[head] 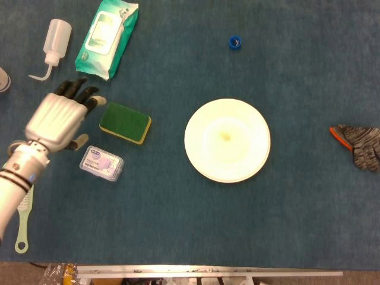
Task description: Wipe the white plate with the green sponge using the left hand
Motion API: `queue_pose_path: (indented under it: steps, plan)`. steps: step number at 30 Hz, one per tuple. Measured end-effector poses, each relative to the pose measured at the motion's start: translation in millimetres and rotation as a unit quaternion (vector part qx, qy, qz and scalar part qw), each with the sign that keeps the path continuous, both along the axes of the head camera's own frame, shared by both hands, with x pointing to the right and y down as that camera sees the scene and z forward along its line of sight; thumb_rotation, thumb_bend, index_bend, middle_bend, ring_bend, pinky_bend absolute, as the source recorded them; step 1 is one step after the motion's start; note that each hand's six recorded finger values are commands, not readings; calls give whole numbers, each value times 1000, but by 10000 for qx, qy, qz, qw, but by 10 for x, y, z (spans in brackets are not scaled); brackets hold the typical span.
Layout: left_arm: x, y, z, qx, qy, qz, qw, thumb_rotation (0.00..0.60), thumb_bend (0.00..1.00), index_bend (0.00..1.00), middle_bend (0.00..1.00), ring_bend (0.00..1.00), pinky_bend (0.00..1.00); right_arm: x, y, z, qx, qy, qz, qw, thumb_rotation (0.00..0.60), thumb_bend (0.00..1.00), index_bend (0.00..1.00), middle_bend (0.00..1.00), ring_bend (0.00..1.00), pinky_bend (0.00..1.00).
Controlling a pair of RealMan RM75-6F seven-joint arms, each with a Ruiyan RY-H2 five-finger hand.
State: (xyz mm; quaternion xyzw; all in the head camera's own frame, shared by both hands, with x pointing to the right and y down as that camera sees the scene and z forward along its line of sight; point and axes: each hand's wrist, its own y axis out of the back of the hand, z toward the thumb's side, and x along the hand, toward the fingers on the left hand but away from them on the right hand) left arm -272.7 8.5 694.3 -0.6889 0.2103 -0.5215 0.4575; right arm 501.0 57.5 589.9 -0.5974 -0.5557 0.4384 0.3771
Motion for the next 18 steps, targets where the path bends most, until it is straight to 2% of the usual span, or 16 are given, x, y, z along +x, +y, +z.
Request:
queue_pose_path:
  steps: [7, 18]
  plan:
    - [95, -86, 242, -162, -237, 76, 9996, 600, 256, 182, 105, 14, 89, 38, -5, -1, 7, 26, 46, 10000, 600, 388, 389, 393, 224, 449]
    - [152, -130, 488, -329, -545, 86, 9979, 600, 256, 172, 97, 14, 89, 68, -16, 27, -26, 30, 68, 10000, 600, 388, 389, 394, 224, 449]
